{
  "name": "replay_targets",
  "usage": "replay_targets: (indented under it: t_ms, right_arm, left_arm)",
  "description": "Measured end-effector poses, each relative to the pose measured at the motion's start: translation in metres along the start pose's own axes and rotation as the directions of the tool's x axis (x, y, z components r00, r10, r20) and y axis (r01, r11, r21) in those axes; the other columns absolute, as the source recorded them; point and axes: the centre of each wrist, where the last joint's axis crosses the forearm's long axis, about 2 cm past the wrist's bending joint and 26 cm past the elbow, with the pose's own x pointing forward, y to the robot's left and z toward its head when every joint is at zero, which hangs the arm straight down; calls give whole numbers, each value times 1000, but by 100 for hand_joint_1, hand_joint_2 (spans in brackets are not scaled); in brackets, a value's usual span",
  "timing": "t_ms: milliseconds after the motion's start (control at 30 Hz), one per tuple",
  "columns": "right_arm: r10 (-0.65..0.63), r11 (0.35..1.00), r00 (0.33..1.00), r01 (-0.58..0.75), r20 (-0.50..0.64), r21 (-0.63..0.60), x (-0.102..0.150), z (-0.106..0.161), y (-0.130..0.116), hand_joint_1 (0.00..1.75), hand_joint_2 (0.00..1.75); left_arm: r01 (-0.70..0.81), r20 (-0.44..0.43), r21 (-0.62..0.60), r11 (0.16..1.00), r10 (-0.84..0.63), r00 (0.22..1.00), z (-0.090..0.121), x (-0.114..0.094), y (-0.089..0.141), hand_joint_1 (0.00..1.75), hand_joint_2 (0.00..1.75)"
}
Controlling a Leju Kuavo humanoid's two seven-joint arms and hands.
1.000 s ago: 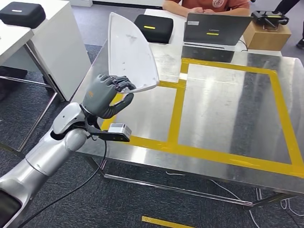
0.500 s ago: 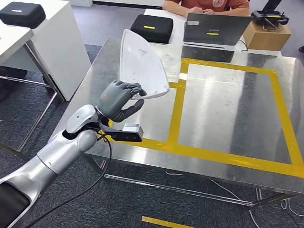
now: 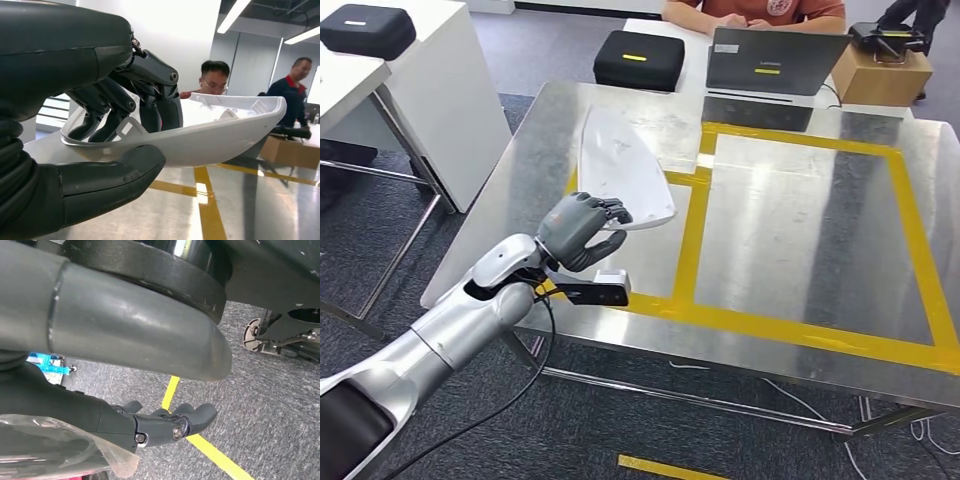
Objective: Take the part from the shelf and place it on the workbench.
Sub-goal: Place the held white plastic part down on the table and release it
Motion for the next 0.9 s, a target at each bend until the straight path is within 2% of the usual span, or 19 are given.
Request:
replay_targets:
  t_ms: [467, 900]
  right_arm:
    - [8, 1000, 1000, -8, -1, 2, 0, 0, 0, 0, 0]
    - [22, 1000, 1000, -22, -3, 5, 0, 0, 1, 0, 0]
  left_arm:
    - [32, -67, -81, 996, -37, 997, 9, -14, -13, 175, 175]
    - [53, -73, -136, 989, -64, 995, 15, -18, -23, 175, 175]
